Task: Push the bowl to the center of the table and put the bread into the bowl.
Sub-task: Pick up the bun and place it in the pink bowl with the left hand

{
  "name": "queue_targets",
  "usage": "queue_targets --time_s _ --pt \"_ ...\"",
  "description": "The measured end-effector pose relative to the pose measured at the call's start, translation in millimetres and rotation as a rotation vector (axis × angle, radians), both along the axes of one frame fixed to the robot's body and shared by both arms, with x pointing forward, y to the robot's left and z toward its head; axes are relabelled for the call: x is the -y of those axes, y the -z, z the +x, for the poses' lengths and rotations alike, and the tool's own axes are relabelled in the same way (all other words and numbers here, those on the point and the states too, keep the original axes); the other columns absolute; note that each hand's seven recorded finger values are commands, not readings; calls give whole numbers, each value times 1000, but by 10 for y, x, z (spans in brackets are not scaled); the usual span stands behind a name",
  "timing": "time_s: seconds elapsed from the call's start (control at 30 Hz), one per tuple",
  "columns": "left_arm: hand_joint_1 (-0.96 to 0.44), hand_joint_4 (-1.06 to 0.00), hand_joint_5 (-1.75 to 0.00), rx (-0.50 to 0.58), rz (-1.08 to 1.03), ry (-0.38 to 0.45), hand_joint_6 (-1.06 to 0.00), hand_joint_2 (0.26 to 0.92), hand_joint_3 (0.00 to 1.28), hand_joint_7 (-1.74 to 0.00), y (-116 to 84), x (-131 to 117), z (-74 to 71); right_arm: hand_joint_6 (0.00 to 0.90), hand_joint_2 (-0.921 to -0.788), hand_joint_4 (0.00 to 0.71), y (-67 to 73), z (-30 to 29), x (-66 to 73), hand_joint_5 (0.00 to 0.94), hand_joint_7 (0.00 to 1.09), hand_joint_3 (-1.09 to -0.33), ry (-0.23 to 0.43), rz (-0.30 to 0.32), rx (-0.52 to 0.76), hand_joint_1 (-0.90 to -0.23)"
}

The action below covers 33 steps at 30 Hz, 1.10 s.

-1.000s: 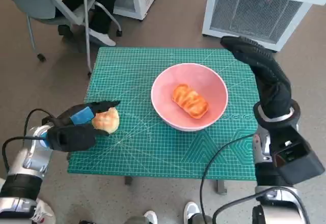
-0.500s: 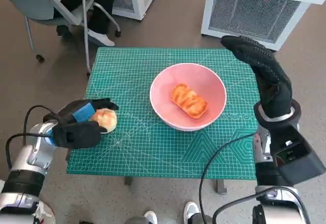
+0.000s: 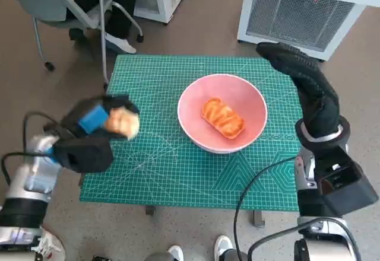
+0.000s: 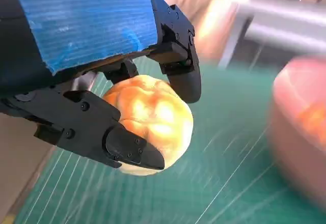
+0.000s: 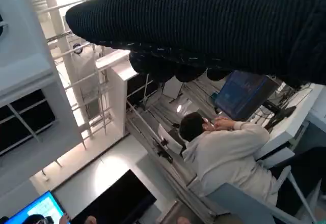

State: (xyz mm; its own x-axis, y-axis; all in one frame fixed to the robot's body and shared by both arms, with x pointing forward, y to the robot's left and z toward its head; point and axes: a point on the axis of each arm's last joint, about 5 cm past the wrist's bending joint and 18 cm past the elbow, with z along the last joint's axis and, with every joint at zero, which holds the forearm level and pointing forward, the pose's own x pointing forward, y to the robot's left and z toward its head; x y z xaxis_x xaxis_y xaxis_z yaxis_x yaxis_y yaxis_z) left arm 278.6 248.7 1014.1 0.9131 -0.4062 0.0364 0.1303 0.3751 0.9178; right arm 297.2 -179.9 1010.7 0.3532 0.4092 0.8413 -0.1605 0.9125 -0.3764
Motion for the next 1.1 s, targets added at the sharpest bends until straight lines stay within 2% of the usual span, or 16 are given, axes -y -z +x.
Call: queue_targets --time_s 0.27,0.4,0.57,0.7,0.87,1.1 --pt "1 -689 -1163 214 -75 96 -600 921 78 -1194 -371 296 19 215 -921 280 -6 5 -3 1 207 -758 0 0 1 -566" --pt "1 -709 -1142 282 -120 149 -624 920 59 -1168 -430 497 63 212 -921 280 -14 11 -1 1 210 -757 1 1 2 -567" --pt "1 -704 -1126 314 -137 266 -644 920 52 -1169 -455 814 123 207 -921 280 -22 19 -13 1 213 -757 -2 2 3 -569" --pt "1 -707 -1119 304 -140 365 -643 920 51 -1174 -454 1044 185 206 -921 280 -27 21 -16 1 216 -756 -3 1 4 -570" --pt "1 -683 -1145 245 -126 437 -601 920 80 -1217 -391 1236 275 203 -921 280 -30 20 -13 1 220 -756 2 -3 7 -569" --pt "1 -518 -1310 76 -79 476 -502 921 196 -1323 -211 1392 397 200 -921 280 -44 13 -11 0 226 -755 5 -1 17 -575"
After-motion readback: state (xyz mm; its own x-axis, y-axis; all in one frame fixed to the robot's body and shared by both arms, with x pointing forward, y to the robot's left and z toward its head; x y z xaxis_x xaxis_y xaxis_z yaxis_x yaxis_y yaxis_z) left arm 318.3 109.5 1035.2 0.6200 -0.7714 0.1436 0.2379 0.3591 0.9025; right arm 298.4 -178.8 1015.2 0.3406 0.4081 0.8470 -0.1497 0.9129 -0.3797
